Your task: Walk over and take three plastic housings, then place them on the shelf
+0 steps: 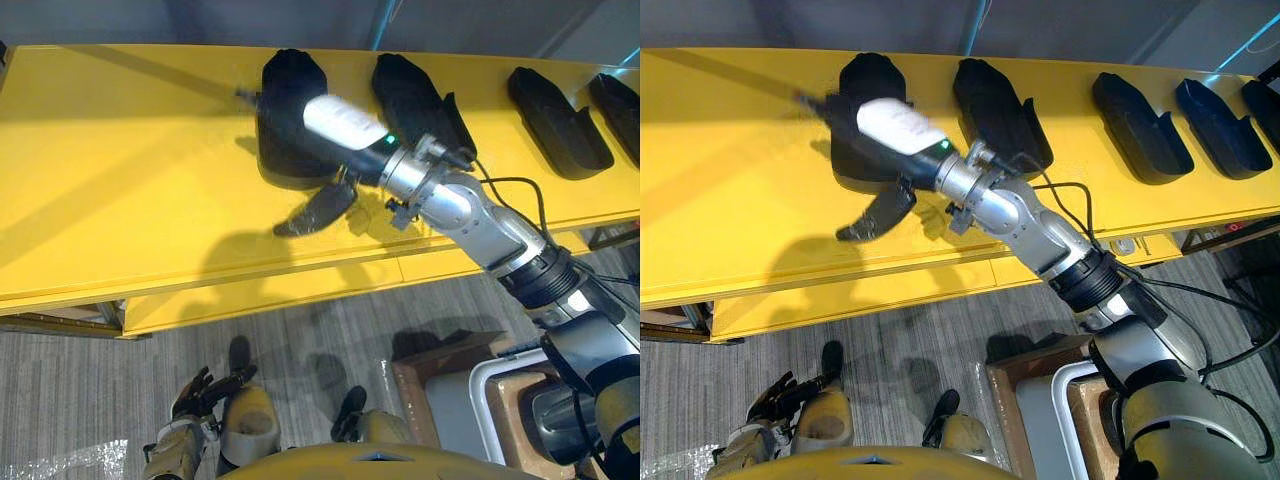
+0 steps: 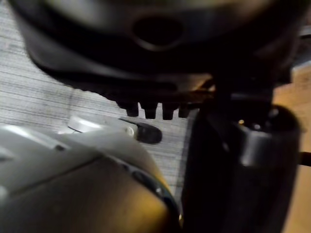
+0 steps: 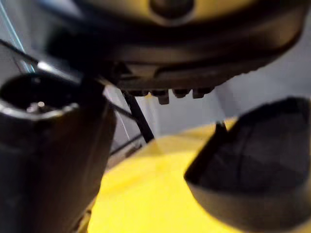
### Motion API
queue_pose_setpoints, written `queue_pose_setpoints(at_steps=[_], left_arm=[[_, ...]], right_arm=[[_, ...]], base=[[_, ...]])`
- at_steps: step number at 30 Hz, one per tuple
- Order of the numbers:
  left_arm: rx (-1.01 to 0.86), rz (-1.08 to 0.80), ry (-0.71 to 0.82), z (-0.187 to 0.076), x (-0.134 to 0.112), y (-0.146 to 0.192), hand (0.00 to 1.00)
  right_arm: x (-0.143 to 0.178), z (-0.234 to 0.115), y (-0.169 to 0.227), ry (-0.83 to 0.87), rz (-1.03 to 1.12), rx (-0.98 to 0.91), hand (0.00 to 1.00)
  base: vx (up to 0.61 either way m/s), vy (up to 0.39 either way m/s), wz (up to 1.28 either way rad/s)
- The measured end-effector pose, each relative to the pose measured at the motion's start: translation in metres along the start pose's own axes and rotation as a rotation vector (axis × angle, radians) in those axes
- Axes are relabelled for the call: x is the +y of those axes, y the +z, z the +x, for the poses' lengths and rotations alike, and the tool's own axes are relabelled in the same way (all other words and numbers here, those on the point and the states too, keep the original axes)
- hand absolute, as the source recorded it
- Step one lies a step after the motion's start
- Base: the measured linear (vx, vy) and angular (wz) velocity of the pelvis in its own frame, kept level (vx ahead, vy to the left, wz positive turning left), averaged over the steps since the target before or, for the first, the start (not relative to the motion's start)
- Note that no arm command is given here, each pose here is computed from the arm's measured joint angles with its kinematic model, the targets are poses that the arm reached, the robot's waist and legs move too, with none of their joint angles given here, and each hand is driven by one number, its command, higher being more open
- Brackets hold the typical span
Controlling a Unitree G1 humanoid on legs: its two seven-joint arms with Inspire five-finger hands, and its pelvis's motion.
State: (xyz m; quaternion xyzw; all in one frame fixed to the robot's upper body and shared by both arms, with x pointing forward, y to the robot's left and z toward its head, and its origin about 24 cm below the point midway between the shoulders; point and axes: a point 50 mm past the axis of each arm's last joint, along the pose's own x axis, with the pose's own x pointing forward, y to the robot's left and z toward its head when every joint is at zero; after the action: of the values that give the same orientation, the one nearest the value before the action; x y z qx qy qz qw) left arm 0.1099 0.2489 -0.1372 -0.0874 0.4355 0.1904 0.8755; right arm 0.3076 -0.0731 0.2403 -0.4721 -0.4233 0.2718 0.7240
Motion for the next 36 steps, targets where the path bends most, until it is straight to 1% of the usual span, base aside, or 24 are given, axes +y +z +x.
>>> queue_pose_setpoints(at_steps=[1,4,8,11,14,17,19,22,25,28,33,36], left_arm=[[0.002,-0.002,-0.001,0.0,-0.001,-0.001,1.0],[0.01,-0.007,-0.005,0.0,-0.003,-0.003,1.0],[0.016,-0.011,-0.008,0.0,-0.005,-0.005,1.0],[0.018,-0.013,-0.01,-0.001,-0.006,-0.006,1.0],[0.02,-0.014,-0.011,-0.001,-0.006,-0.007,1.0],[0.021,-0.016,-0.014,-0.001,-0.008,-0.007,1.0],[0.023,-0.021,-0.018,-0.001,-0.01,-0.009,1.0],[0.02,-0.026,-0.02,-0.001,-0.011,-0.008,1.0],[0.016,-0.036,-0.029,-0.001,-0.015,-0.008,1.0],[0.007,-0.052,-0.046,-0.001,-0.022,-0.007,1.0],[-0.011,-0.093,-0.063,-0.001,-0.027,-0.003,1.0],[-0.03,-0.094,-0.073,0.0,-0.029,0.002,1.0]], right_arm=[[-0.009,0.0,0.002,-0.075,-0.03,-0.022,1.0],[-0.023,-0.001,0.007,-0.201,-0.036,-0.075,1.0],[-0.022,-0.002,0.01,-0.272,0.005,-0.071,1.0],[-0.016,-0.003,0.0,-0.301,0.06,0.058,1.0],[-0.004,-0.01,-0.027,-0.33,0.26,0.277,1.0],[0.01,-0.017,-0.05,-0.321,0.354,0.425,1.0],[0.014,-0.021,-0.06,-0.325,0.37,0.482,1.0],[0.014,-0.022,-0.071,-0.398,0.394,0.544,1.0],[0.003,-0.011,-0.075,-0.474,0.469,0.548,1.0],[-0.013,0.002,-0.072,-0.509,0.488,0.509,1.0],[-0.028,0.023,-0.061,-0.507,0.507,0.43,1.0],[-0.032,0.028,-0.057,-0.489,0.504,0.403,1.0]], base=[[0.0,0.0,0.0],[0.0,0.0,0.0],[0.0,0.0,0.0],[0.0,0.0,0.02],[0.0,0.0,0.0],[0.0,0.0,0.0],[0.0,0.0,0.0],[0.0,0.0,0.0],[0.0,0.0,0.0],[0.0,0.0,0.0],[0.0,0.0,0.01],[0.01,-0.005,0.0]])
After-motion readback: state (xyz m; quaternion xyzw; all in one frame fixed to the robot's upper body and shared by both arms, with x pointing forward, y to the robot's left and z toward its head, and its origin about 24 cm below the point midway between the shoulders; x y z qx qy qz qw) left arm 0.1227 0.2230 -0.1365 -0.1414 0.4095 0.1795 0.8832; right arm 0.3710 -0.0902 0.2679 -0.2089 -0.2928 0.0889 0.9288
